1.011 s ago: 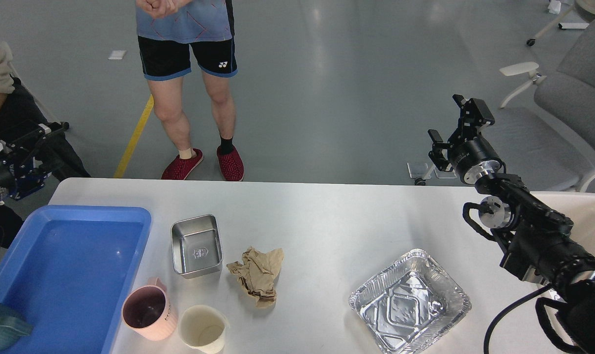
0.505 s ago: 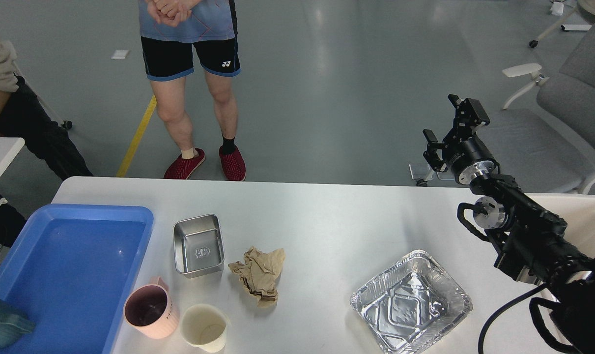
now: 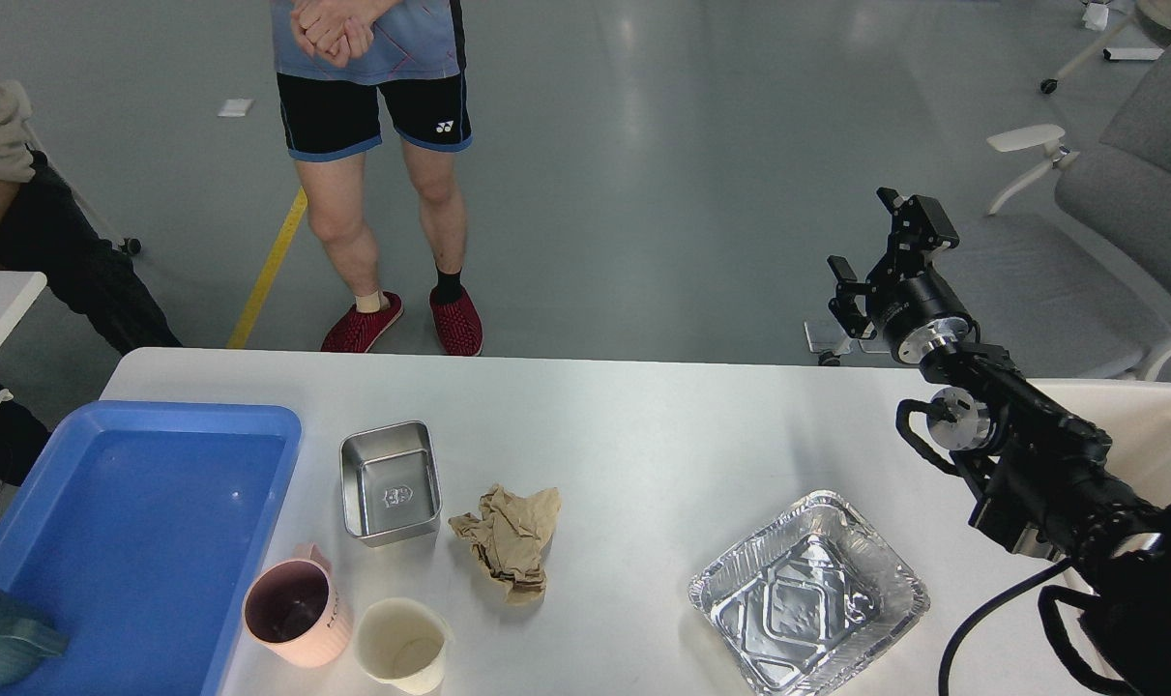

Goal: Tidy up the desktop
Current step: 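Lower the left gripper toward the purple-filled cup near the blue tray, then grasp the purple-filled cup with the left gripper, then lift the cup with the left gripper and pour it over the blue tray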

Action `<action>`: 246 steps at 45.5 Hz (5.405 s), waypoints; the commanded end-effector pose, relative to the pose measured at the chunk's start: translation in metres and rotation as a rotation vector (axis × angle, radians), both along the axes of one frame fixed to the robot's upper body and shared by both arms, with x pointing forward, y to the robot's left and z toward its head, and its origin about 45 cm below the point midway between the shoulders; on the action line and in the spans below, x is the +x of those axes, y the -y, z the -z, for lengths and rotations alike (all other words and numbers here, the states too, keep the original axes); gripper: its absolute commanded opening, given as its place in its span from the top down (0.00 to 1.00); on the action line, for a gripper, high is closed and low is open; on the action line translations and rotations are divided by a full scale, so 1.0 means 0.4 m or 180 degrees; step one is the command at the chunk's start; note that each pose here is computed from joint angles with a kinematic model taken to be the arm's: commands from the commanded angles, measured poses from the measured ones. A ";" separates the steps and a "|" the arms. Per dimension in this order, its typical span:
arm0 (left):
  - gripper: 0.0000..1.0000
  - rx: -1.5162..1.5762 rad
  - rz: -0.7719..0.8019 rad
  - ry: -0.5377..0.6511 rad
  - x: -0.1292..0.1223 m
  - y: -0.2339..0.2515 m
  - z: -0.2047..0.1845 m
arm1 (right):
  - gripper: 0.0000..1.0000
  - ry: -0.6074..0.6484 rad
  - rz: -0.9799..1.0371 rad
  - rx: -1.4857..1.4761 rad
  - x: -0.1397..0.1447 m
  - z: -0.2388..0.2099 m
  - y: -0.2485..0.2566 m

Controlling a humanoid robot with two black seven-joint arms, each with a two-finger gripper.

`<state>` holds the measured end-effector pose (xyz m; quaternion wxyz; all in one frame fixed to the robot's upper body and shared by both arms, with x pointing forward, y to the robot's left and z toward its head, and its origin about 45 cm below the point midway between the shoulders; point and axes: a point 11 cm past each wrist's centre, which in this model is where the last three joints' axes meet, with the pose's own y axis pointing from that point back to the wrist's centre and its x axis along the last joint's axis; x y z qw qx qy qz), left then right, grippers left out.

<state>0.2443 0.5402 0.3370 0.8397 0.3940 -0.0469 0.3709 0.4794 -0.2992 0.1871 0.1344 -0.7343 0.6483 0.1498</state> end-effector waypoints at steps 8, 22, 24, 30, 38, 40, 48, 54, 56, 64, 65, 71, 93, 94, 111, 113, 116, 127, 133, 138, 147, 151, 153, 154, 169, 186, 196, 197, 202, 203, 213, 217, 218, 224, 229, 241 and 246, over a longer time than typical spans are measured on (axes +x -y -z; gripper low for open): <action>0.03 -0.0121 0.0282 -0.0063 0.013 0.087 0.078 | 0.00 0.0010 0.0013 0.0038 0.000 0.000 -0.003; 0.03 0.0017 0.0567 -0.0544 -0.037 0.130 0.255 | 0.00 0.0008 -0.0012 0.0054 0.001 0.002 -0.016; 0.03 -0.0008 0.0585 -0.0556 -0.037 0.141 0.275 | 0.00 0.0009 -0.0016 0.0058 0.002 0.001 -0.021; 0.03 0.0027 0.0656 -0.0619 -0.024 0.194 0.362 | 0.00 0.0002 -0.0041 0.0081 0.002 0.005 -0.035; 0.03 0.0121 0.0667 -0.0800 -0.019 0.229 0.445 | 0.00 -0.0002 -0.0040 0.0081 0.001 0.006 -0.035; 0.03 0.0119 0.0675 -0.0816 -0.016 0.236 0.454 | 0.00 -0.0002 -0.0040 0.0081 0.001 0.006 -0.035; 0.03 0.0036 0.0760 -0.0810 -0.008 0.276 0.481 | 0.00 0.0001 -0.0045 0.0084 0.002 0.005 -0.037; 0.03 -0.0002 0.0777 -0.0766 0.003 0.291 0.494 | 0.00 -0.0004 -0.0062 0.0100 0.001 0.008 -0.048; 0.03 -0.0041 0.0812 -0.0780 0.005 0.308 0.505 | 0.00 -0.0005 -0.0066 0.0103 0.001 0.008 -0.050; 0.04 -0.0109 0.0873 -0.0769 0.010 0.344 0.525 | 0.00 -0.0006 -0.0069 0.0107 0.001 0.009 -0.052; 0.04 -0.0124 0.0892 -0.0767 0.011 0.353 0.531 | 0.00 -0.0010 -0.0071 0.0106 0.001 0.009 -0.052; 0.04 -0.0215 0.0964 -0.0796 0.002 0.405 0.570 | 0.00 -0.0010 -0.0071 0.0106 0.001 0.009 -0.052; 0.04 0.0027 0.0865 -0.0956 -0.030 0.358 0.613 | 0.00 0.0000 -0.0076 0.0102 0.003 0.005 -0.053; 0.04 0.0038 0.0857 -0.0958 -0.029 0.355 0.614 | 0.00 0.0000 -0.0076 0.0102 0.003 0.005 -0.053; 0.17 0.0044 0.0880 -0.0908 -0.003 0.389 0.652 | 0.00 0.0000 -0.0083 0.0100 0.003 0.005 -0.055; 0.22 0.0043 0.0882 -0.0912 -0.005 0.388 0.652 | 0.00 0.0002 -0.0080 0.0104 0.003 0.005 -0.054; 0.28 0.0047 0.0891 -0.0927 -0.007 0.389 0.654 | 0.00 -0.0003 -0.0082 0.0103 0.003 0.005 -0.054; 0.46 0.0113 0.0900 -0.0982 -0.019 0.373 0.656 | 0.00 0.0001 -0.0086 0.0100 0.004 0.004 -0.055; 0.59 0.0204 0.0897 -0.1011 -0.015 0.367 0.656 | 0.00 -0.0005 -0.0088 0.0103 0.003 0.006 -0.057; 0.75 0.0361 0.0845 -0.1080 -0.014 0.350 0.659 | 0.00 -0.0007 -0.0100 0.0119 0.003 0.007 -0.065; 0.92 0.0438 0.0820 -0.1090 -0.003 0.340 0.651 | 0.00 -0.0005 -0.0107 0.0119 0.004 0.006 -0.068; 0.99 0.0498 0.0809 -0.1105 0.000 0.336 0.651 | 0.00 -0.0010 -0.0109 0.0118 0.004 0.007 -0.068; 0.99 0.0503 0.0806 -0.1110 0.001 0.336 0.651 | 0.00 -0.0010 -0.0113 0.0122 0.003 0.007 -0.070; 0.99 0.0509 0.0803 -0.1108 0.001 0.336 0.651 | 0.00 -0.0006 -0.0114 0.0122 0.004 0.005 -0.071; 1.00 0.0586 0.0880 -0.1047 0.016 0.335 0.637 | 0.00 -0.0009 -0.0110 0.0125 0.004 0.007 -0.070; 0.99 0.0694 0.0968 -0.0851 0.091 0.298 0.496 | 0.00 -0.0006 -0.0114 0.0122 0.004 0.005 -0.071; 1.00 0.0758 0.1015 -0.0551 0.160 0.278 0.325 | 0.00 -0.0007 -0.0118 0.0125 0.004 0.006 -0.073; 0.99 0.0763 0.1025 -0.0531 0.162 0.278 0.310 | 0.00 -0.0007 -0.0118 0.0125 0.004 0.006 -0.073; 0.99 0.0854 0.1119 -0.0482 0.148 0.267 0.247 | 0.00 -0.0009 -0.0125 0.0131 0.004 0.007 -0.077; 0.99 0.0875 0.1119 -0.0479 0.141 0.261 0.238 | 0.00 -0.0009 -0.0125 0.0131 0.004 0.007 -0.077; 0.99 0.0966 0.0953 -0.0513 0.082 0.187 0.153 | 0.00 -0.0011 -0.0132 0.0138 0.004 0.008 -0.081; 0.99 0.0959 0.0933 -0.0501 0.078 0.180 0.146 | 0.00 -0.0012 -0.0154 0.0157 0.004 0.009 -0.094; 0.99 0.0961 0.0928 -0.0501 0.077 0.179 0.145 | 0.00 -0.0013 -0.0158 0.0160 0.004 0.009 -0.096; 0.99 0.0963 0.0935 -0.0484 0.081 0.182 0.143 | 0.00 -0.0004 -0.0164 0.0163 0.006 0.006 -0.099; 0.99 0.0950 0.0966 -0.0515 0.079 0.189 0.154 | 0.00 0.0006 -0.0164 0.0160 0.008 0.002 -0.098; 0.99 0.1119 0.1041 -0.0865 0.003 0.153 0.235 | 0.00 0.0001 -0.0162 0.0160 0.007 0.003 -0.098; 0.99 0.1145 0.0976 -0.0940 -0.031 0.131 0.264 | 0.00 -0.0001 -0.0159 0.0158 0.007 0.004 -0.097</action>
